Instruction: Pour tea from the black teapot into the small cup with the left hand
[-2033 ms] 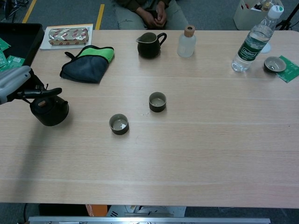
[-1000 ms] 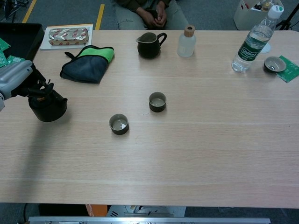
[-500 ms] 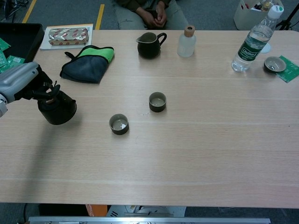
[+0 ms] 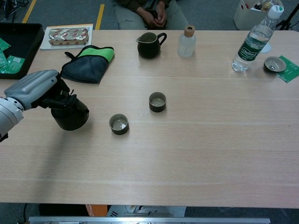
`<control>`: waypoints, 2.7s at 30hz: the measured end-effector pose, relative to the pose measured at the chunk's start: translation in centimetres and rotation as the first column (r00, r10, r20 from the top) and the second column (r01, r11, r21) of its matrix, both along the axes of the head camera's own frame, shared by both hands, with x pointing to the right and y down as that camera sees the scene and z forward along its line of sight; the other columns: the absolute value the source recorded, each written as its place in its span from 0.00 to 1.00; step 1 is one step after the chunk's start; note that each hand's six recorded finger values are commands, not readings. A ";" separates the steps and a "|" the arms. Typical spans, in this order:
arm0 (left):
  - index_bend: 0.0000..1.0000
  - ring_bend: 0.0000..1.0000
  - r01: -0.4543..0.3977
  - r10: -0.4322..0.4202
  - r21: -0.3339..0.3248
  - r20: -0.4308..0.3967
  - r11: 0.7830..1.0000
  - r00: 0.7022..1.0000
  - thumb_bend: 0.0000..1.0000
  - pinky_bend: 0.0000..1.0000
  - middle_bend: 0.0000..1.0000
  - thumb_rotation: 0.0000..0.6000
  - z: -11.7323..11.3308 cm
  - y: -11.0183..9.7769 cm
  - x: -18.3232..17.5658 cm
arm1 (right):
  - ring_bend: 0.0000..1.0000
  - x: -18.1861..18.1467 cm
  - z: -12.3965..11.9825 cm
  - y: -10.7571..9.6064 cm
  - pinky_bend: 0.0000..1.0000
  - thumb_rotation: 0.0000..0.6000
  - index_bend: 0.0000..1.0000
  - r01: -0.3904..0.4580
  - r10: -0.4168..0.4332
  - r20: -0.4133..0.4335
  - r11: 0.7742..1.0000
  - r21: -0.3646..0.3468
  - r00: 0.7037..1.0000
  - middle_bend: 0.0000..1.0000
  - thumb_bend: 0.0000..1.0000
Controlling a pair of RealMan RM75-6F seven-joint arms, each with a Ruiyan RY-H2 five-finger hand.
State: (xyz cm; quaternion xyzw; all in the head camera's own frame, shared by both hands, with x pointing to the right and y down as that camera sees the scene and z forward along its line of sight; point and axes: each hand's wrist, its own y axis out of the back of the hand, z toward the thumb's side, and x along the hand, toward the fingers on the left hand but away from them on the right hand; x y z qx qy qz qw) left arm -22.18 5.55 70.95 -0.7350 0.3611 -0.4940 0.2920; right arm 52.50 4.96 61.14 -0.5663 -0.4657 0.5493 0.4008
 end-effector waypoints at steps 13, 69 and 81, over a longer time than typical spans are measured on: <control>0.96 0.92 -0.064 0.064 0.021 0.013 0.998 0.998 0.47 0.20 1.00 0.85 0.4 0.2 2.8 | 0.29 0.4 0.2 0.1 0.32 1.00 0.27 -0.010 0.010 0.005 1.000 -0.005 1.000 0.36 0.11; 0.96 0.92 -0.360 0.309 0.272 0.213 0.892 0.927 0.47 0.20 1.00 0.99 1.6 1.4 9.7 | 0.29 1.6 0.0 0.5 0.32 1.00 0.27 -0.043 0.043 0.010 0.999 0.001 0.999 0.36 0.11; 0.96 0.92 -0.409 0.332 0.312 0.272 0.857 0.903 0.47 0.20 1.00 0.99 2.1 2.0 10.0 | 0.29 1.8 0.0 0.6 0.32 1.00 0.27 -0.048 0.048 0.011 0.999 0.002 0.999 0.36 0.11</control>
